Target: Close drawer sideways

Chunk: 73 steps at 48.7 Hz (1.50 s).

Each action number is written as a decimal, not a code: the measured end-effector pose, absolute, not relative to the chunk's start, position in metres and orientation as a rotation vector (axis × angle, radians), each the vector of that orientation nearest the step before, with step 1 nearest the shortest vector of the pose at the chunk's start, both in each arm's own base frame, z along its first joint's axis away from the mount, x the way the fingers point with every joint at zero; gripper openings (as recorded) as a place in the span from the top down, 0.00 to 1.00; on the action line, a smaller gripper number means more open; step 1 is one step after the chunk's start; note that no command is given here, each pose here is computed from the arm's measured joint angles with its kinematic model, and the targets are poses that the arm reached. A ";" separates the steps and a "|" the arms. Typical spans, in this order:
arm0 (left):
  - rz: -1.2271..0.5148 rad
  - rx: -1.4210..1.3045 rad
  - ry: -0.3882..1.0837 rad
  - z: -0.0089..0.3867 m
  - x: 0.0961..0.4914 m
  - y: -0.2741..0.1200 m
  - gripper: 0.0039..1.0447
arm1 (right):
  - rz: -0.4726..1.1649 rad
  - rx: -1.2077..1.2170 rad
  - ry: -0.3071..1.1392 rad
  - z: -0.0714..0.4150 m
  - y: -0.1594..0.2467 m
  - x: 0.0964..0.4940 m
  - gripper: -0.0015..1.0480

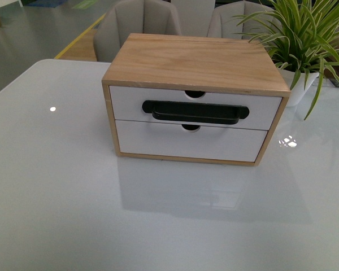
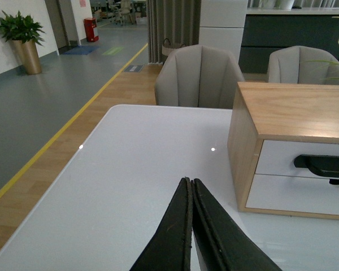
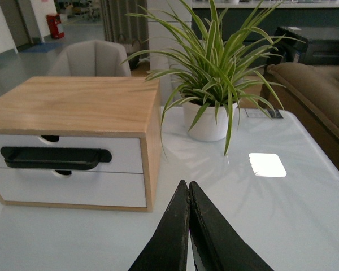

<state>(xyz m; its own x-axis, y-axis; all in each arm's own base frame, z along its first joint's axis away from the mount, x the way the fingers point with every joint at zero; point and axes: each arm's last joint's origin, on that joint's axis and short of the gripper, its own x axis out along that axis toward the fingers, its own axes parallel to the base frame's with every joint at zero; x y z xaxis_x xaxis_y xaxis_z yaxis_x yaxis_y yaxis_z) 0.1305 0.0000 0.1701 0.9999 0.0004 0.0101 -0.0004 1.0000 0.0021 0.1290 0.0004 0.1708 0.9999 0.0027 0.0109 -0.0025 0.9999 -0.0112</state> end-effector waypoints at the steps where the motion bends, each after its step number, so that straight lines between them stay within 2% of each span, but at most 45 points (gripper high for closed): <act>1: 0.000 0.002 -0.012 0.170 0.129 0.000 0.99 | 0.003 -0.011 -0.013 0.171 0.000 0.128 0.98; 38: 0.000 0.002 -0.017 0.172 0.108 0.000 0.99 | 0.002 -0.011 0.002 0.170 0.000 0.105 0.98; 41: 0.000 0.002 0.019 0.167 0.101 0.000 0.99 | 0.003 -0.011 -0.005 0.169 0.000 0.098 0.98; 60: 0.000 0.002 -0.011 0.169 0.097 0.000 0.99 | 0.003 -0.011 -0.013 0.169 0.000 0.097 0.98; 62: 0.000 0.001 -0.011 0.169 0.097 0.000 0.97 | 0.003 -0.011 -0.014 0.169 0.000 0.097 0.90; 73: 0.000 0.002 -0.011 0.169 0.097 0.000 0.45 | 0.003 -0.011 -0.014 0.169 0.000 0.097 0.39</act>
<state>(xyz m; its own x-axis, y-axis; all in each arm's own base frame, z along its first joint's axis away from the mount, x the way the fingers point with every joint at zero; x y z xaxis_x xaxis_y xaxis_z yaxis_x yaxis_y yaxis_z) 0.0971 0.0000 0.1687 0.9999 0.0004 0.0113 -0.0004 1.0000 0.0017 0.0969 0.0003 0.1693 0.9999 0.0027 0.0135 -0.0025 0.9999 -0.0109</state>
